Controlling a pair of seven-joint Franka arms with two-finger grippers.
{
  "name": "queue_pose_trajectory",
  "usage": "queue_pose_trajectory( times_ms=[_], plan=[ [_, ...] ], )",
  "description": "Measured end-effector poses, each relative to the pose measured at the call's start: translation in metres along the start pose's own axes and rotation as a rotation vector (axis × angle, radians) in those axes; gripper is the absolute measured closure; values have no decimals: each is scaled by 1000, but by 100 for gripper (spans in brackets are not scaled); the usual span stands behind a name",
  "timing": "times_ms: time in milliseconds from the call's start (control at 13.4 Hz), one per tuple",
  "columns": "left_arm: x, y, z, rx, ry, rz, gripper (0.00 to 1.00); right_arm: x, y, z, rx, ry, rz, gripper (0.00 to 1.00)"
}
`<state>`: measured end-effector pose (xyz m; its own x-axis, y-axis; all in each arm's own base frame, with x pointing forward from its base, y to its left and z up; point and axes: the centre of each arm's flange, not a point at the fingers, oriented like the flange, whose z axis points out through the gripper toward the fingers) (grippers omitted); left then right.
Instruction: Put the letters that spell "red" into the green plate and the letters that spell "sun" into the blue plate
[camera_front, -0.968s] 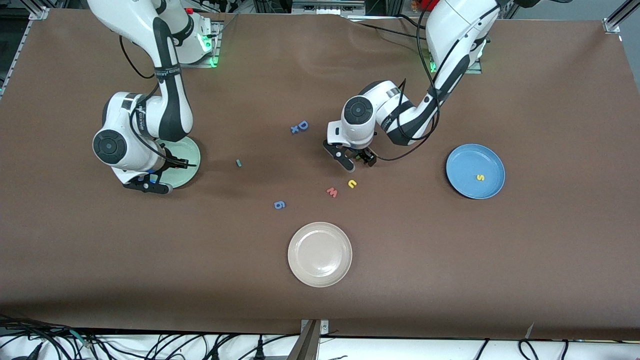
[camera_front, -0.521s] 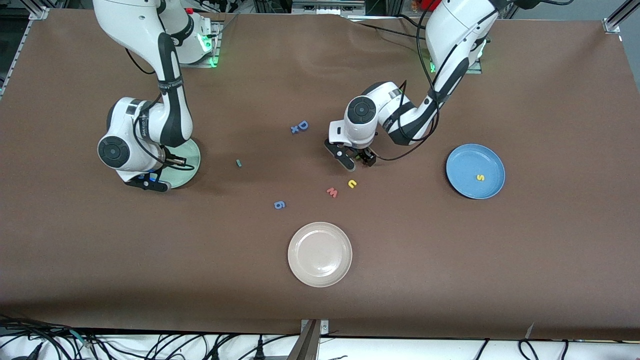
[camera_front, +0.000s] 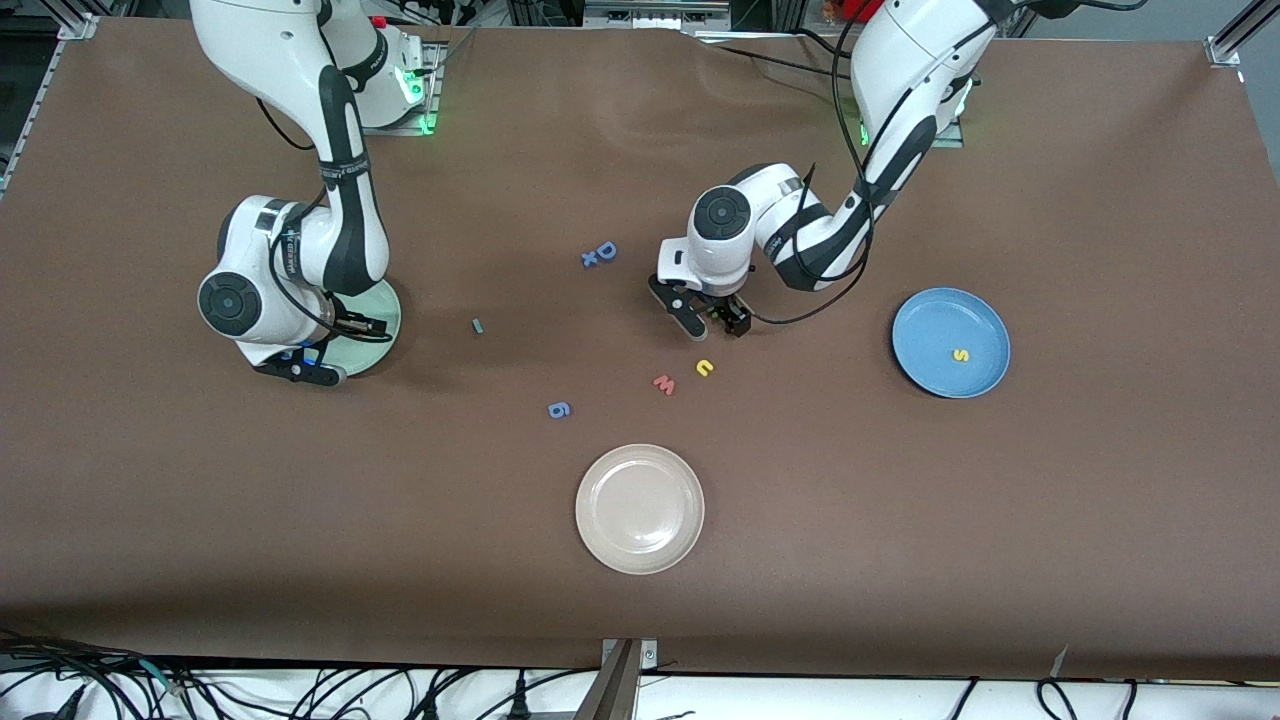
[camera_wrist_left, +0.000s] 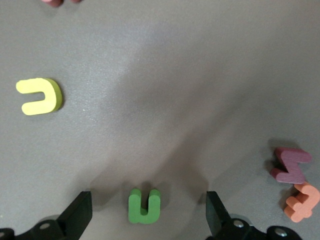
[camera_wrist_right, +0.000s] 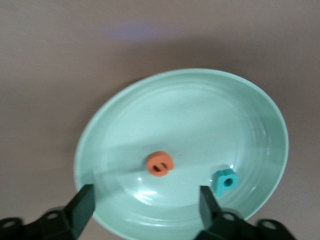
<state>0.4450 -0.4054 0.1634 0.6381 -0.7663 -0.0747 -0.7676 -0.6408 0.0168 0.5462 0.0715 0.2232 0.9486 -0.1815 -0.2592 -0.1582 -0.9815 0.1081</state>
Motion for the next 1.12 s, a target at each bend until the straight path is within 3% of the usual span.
queue_pose_trajectory(
  times_ms=[298,596,1117],
  plan=[
    [0,-6,-2,-1,19,-7,0,-18,-46,-34,54,33,-40,1],
    [-2,-5,-3,0,24,-4,0,-44,-105,-31,97,37,-59,1],
    [-7,-2,-1,26,38,35,0,-67,-173,10,26,125,-160,4]
  ],
)
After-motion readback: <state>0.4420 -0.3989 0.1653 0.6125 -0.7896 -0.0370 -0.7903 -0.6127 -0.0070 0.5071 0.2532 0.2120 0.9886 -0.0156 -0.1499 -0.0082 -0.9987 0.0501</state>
